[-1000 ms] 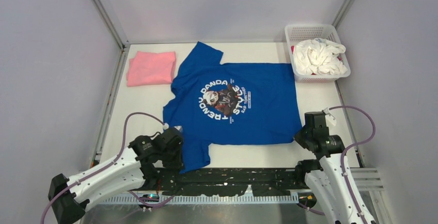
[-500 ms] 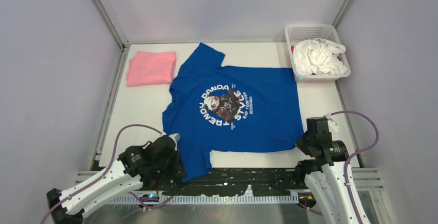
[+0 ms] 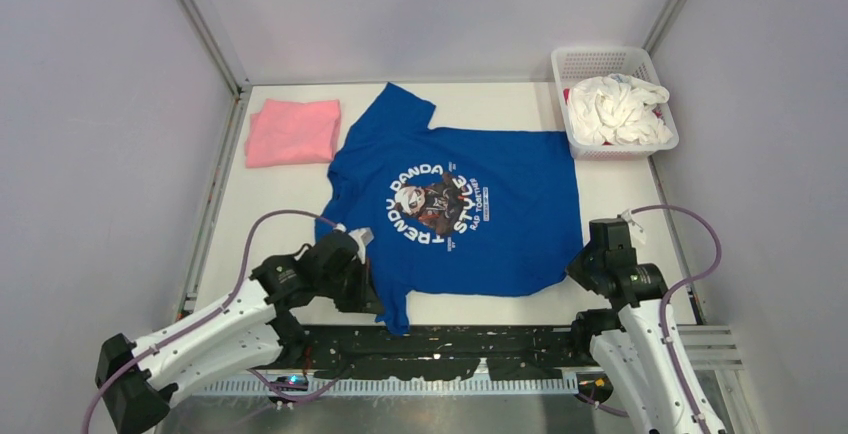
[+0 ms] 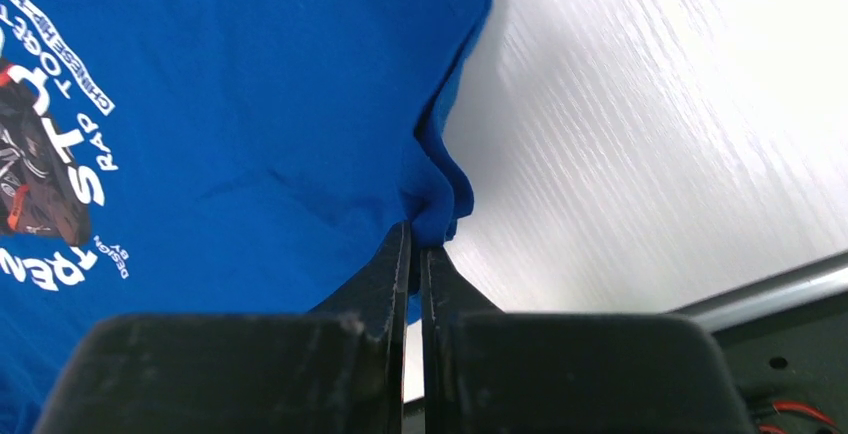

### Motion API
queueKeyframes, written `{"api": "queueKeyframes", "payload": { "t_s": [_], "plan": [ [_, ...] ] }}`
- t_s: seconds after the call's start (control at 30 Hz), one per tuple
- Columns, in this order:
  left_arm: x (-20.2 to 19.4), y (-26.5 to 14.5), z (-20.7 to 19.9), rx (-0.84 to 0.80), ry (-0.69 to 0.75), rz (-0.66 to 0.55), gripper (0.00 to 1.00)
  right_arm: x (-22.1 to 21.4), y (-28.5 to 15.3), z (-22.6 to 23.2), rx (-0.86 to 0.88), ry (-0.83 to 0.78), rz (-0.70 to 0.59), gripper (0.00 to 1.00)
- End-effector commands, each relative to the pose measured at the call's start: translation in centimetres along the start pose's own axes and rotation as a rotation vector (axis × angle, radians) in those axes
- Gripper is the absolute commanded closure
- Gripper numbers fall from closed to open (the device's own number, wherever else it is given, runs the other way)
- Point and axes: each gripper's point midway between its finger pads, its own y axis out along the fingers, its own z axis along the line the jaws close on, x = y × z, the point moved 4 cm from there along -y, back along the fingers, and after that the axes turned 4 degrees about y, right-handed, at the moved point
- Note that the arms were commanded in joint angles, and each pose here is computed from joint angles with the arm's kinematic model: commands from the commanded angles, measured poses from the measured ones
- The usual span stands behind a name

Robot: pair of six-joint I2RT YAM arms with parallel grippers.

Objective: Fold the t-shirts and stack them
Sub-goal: Fold the flattened tshirt in 1/3 of the way

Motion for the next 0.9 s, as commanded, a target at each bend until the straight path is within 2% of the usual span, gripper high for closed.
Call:
{"api": "queueKeyframes", "payload": {
  "t_s": [0.0, 0.17, 0.33, 0.67, 0.87],
  "plan": [
    [4.4, -0.2, -2.5, -0.094, 0.089, -0.101, 1.0, 2.0, 0.4, 2.7, 0.099, -0.018, -0.072, 0.95],
    [10.0, -1.5, -2.3, -0.041, 0.06, -0.263, 1.0, 3.8, 1.0, 5.0, 0.134, -0.028, -0.097, 0.95],
    [14.6, -2.8, -2.5, -0.067, 0.003, -0.361, 1.0, 5.5, 1.6, 6.4, 0.117, -0.04, -0.121, 0.95],
    [21.4, -4.1, -1.0, 0.022, -0.085, -0.429, 1.0, 9.3, 1.2, 8.6, 0.075, -0.054, -0.222, 0.95],
    [24.1, -4.7, -0.1, 0.08, -0.12, -0.443, 1.0, 10.7, 1.6, 9.2, 0.041, -0.065, -0.242, 0.95]
  ]
}}
